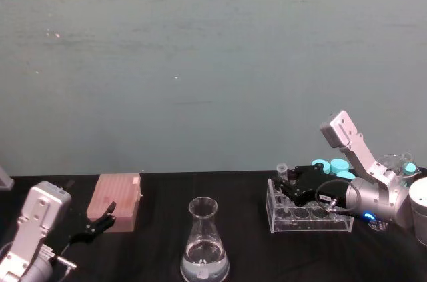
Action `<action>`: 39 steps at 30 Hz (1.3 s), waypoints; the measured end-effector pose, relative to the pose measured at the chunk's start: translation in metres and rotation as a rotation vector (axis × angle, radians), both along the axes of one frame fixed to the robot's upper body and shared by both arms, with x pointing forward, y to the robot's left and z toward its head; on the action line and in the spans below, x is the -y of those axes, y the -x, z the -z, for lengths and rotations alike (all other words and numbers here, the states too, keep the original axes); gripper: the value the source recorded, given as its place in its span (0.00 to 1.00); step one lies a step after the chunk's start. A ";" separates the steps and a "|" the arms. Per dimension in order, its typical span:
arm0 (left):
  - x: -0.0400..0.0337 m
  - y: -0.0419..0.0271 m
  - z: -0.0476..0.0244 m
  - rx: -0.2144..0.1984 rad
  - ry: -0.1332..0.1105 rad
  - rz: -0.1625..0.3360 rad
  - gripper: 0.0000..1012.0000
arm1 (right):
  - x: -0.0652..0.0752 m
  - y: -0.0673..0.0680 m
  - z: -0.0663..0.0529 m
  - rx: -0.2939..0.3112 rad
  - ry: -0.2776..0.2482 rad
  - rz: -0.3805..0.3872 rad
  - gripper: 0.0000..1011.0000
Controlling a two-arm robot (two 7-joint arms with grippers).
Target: Pour the liquid from the test tube into the beaker using one hand.
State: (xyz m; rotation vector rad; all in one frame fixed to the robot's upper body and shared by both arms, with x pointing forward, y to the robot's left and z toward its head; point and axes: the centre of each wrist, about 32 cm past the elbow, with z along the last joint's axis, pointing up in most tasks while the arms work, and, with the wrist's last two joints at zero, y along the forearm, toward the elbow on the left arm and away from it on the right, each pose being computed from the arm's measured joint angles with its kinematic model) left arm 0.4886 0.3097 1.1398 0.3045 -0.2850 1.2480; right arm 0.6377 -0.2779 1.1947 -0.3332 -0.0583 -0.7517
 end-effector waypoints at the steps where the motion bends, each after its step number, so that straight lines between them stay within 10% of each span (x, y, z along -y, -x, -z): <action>1: 0.0000 0.0000 0.0000 0.000 0.000 0.000 0.99 | 0.000 0.000 0.000 0.001 0.002 -0.001 0.21; 17: 0.0000 0.0000 0.0000 0.000 0.000 0.000 0.99 | 0.001 0.000 0.000 0.002 0.002 -0.002 0.22; 39: 0.0000 0.0000 0.0000 0.000 0.000 0.000 0.99 | 0.000 0.000 0.000 0.000 0.001 -0.001 0.89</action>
